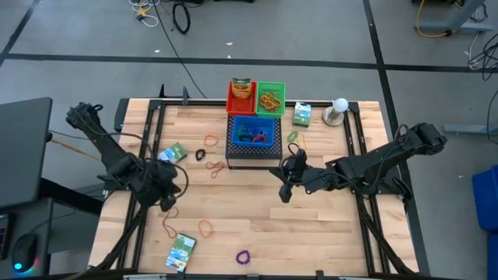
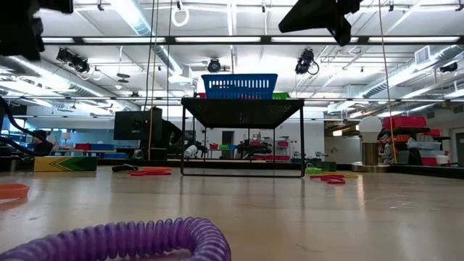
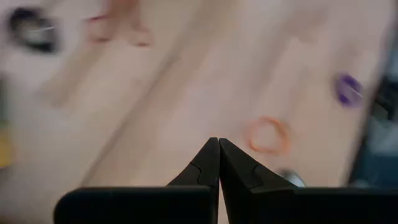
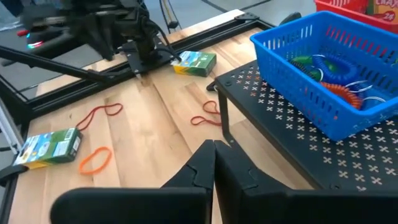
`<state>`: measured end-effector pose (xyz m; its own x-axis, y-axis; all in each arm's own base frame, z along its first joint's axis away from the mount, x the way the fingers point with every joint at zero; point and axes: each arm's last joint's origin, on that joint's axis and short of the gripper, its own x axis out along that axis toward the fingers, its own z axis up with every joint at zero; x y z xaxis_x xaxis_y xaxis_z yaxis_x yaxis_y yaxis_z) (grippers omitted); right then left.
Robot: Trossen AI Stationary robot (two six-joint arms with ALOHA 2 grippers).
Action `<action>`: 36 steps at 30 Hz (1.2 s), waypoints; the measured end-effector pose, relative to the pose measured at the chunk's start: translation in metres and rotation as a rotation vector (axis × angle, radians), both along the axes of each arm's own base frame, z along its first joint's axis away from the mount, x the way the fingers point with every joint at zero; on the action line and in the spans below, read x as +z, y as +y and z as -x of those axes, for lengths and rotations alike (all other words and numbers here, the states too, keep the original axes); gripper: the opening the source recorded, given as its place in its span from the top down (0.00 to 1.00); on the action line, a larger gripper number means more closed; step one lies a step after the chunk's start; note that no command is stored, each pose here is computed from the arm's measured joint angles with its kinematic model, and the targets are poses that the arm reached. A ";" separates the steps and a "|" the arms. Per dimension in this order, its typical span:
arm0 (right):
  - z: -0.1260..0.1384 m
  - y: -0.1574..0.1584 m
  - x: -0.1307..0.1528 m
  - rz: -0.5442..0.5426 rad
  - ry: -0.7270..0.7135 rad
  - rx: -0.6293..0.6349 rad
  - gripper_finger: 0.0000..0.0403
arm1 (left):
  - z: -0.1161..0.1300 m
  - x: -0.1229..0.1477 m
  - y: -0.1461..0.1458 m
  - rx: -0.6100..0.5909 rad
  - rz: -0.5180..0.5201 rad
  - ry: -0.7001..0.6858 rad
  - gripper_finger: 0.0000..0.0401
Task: Pick & Place Office Desk Supplies
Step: Put the yellow crayon box into the red bin on the shelf
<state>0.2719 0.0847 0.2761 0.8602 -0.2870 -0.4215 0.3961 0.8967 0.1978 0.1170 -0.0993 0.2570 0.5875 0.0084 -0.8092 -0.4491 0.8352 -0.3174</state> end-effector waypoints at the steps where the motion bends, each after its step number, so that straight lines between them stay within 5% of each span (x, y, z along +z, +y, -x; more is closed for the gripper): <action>1: 0.000 0.000 0.000 0.004 0.001 0.002 0.97 | -0.002 0.002 -0.003 -0.062 0.013 -0.012 0.98; 16: 0.000 0.000 0.000 0.011 0.004 0.006 0.97 | -0.024 -0.049 -0.095 -0.637 0.004 0.078 0.78; 30: 0.002 0.000 -0.003 0.032 0.045 0.017 0.97 | 0.005 -0.065 -0.199 -0.782 0.063 0.115 0.76; 36: 0.002 0.000 -0.003 0.031 0.045 0.016 0.97 | 0.005 -0.074 -0.209 -0.656 -0.177 0.244 0.70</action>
<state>0.2703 0.0843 0.2729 0.8452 -0.2868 -0.4509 0.3894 0.9084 0.1522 0.1121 -0.3083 0.1825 0.3193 -0.1415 -0.9370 0.1221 0.9867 -0.1074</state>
